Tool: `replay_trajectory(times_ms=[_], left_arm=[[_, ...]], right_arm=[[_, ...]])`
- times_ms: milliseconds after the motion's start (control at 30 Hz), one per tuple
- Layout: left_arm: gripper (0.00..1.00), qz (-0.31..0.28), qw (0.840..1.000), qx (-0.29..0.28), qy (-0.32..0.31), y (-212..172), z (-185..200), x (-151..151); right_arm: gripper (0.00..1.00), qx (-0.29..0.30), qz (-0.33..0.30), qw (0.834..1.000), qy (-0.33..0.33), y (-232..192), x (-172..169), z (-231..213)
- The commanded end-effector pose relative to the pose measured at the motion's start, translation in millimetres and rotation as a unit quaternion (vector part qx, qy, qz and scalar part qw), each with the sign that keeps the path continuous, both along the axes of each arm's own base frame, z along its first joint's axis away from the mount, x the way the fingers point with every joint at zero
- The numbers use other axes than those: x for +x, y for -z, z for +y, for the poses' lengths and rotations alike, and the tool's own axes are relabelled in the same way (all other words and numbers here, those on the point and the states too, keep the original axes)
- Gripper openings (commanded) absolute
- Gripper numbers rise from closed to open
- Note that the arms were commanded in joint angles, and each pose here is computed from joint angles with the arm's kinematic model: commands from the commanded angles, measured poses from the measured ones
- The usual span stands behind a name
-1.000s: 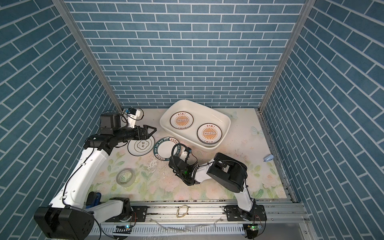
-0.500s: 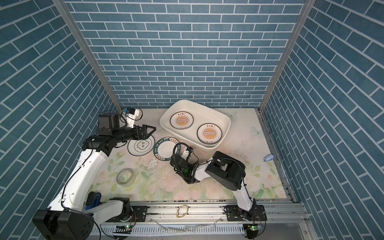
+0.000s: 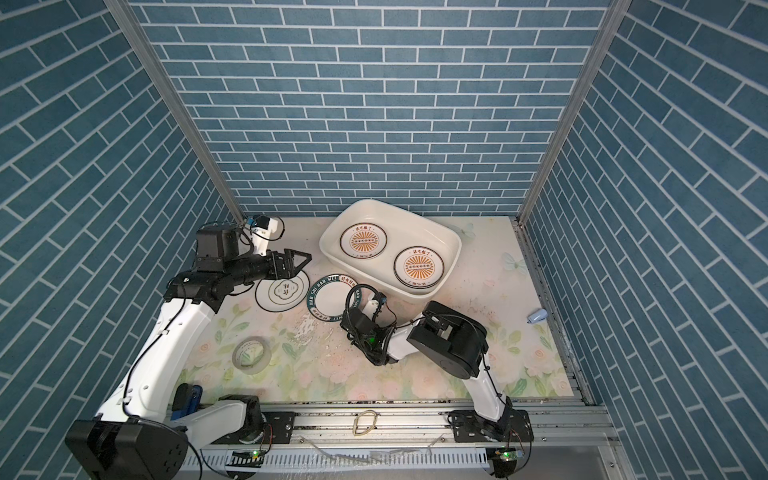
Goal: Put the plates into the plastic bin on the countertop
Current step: 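Lower the right gripper onto the green-rimmed plate's near rim, then close the right gripper on the green-rimmed plate rim and tilt it up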
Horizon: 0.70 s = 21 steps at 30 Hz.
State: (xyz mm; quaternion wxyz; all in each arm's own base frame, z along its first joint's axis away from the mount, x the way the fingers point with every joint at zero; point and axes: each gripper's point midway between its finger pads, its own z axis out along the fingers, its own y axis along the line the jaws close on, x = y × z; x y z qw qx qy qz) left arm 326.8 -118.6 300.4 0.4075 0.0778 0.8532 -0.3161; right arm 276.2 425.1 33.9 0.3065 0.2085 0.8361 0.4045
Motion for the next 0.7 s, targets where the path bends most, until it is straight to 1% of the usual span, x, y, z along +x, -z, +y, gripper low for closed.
replay_trajectory(times_ms=[0, 133, 367, 667], left_arm=[[0.98, -0.005, 1.000, -0.006, 0.003, -1.9, 0.1, -1.2], [0.98, -0.003, 1.000, -0.006, 0.003, -0.3, 0.1, -0.1], [0.98, -0.004, 1.000, -0.006, 0.002, -0.5, 0.9, -0.5], [0.98, -0.005, 1.000, -0.007, 0.001, -0.7, 0.9, -0.6]], right_arm=[[0.27, -0.007, 0.016, 1.000, 0.019, 19.7, -0.4, -9.2], [0.22, 0.002, 0.018, 1.000, 0.019, 23.3, -0.8, -9.0], [0.20, 0.004, 0.015, 1.000, 0.019, 22.1, -1.5, -10.8], [0.14, 0.014, 0.010, 1.000, 0.019, 20.8, 0.8, -11.3]])
